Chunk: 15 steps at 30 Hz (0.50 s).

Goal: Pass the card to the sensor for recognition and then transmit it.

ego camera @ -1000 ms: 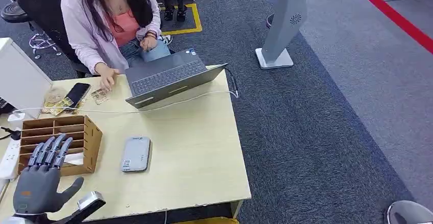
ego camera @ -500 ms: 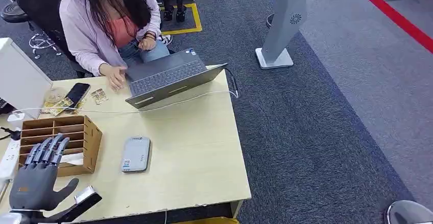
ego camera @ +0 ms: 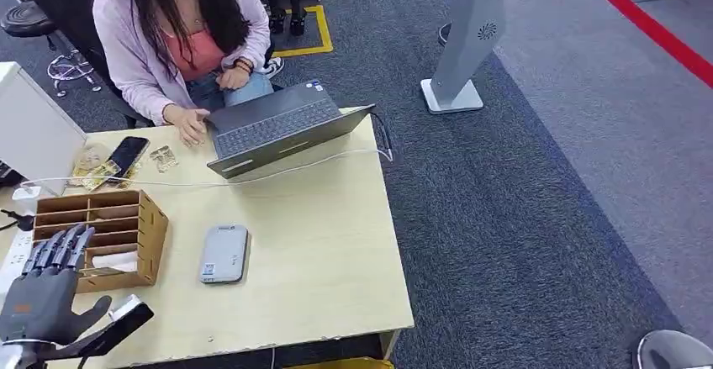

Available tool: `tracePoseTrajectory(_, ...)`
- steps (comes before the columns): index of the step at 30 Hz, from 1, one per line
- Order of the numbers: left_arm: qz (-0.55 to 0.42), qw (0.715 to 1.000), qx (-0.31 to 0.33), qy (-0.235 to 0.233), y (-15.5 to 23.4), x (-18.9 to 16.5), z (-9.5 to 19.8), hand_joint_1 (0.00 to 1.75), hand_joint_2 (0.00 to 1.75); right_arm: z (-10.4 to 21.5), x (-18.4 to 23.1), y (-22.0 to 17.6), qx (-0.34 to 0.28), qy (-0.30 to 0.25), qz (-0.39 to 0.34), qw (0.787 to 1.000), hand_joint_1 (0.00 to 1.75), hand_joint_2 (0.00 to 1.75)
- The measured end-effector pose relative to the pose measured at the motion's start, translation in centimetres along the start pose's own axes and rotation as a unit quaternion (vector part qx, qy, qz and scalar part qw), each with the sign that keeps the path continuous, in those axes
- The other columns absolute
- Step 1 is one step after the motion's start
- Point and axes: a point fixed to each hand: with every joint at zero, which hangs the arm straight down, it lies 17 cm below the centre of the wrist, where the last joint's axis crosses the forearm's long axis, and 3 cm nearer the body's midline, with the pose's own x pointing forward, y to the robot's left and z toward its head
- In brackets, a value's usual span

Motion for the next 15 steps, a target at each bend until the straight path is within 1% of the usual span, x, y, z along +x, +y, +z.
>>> tracePoseTrajectory(11,0.001,0.998,-0.033,0.046,-2.2,-3.7,-1.5,0.00,1.75,0.0,0.2,0.2,0.006,-0.007,0.009,1.000,0.00,1.75)
tracePoseTrajectory(15,0.001,0.997,-0.044,0.058,-3.0,-4.8,-1.7,0.00,1.75,0.0,0.3,0.2,0.005,-0.008,0.011,1.000,0.00,1.75)
